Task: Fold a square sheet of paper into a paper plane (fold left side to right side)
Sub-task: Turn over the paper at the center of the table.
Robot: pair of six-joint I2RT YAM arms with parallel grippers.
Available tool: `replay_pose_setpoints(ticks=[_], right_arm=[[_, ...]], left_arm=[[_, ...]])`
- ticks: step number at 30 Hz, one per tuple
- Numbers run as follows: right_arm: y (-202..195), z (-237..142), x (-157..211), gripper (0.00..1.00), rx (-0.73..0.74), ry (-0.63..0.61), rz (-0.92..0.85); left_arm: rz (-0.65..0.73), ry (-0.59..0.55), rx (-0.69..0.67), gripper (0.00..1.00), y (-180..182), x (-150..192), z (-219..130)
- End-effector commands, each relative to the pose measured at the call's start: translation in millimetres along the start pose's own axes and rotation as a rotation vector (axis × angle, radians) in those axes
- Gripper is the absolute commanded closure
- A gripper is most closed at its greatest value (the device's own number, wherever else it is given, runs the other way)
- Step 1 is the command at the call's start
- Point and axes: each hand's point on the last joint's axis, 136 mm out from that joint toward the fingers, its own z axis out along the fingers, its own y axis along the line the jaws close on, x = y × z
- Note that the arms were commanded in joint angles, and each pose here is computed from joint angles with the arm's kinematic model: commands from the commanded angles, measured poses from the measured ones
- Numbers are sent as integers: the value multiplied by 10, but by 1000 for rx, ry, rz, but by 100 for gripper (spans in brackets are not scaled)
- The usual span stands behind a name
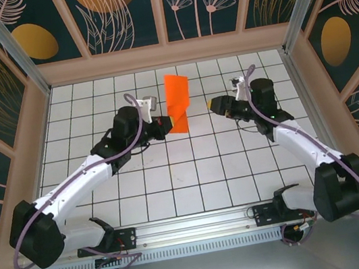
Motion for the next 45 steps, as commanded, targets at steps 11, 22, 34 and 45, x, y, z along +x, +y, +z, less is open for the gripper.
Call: replay_pose_setpoints(ticks=[11, 22, 34, 45], right_arm=[[-1251, -753, 265, 45, 538, -148, 156], [-1206, -693, 357, 45, 464, -145, 166], [-1292, -686, 438, 45, 476, -135, 174], [-1322, -550, 540, 46, 429, -64, 204]], left_arm=[[341, 389, -1068, 100, 895, 633, -314], [467, 599, -1127, 99, 824, 974, 498], [433, 858, -958, 71, 815, 1629, 1146], [302, 750, -656, 44, 382, 1112, 1571]])
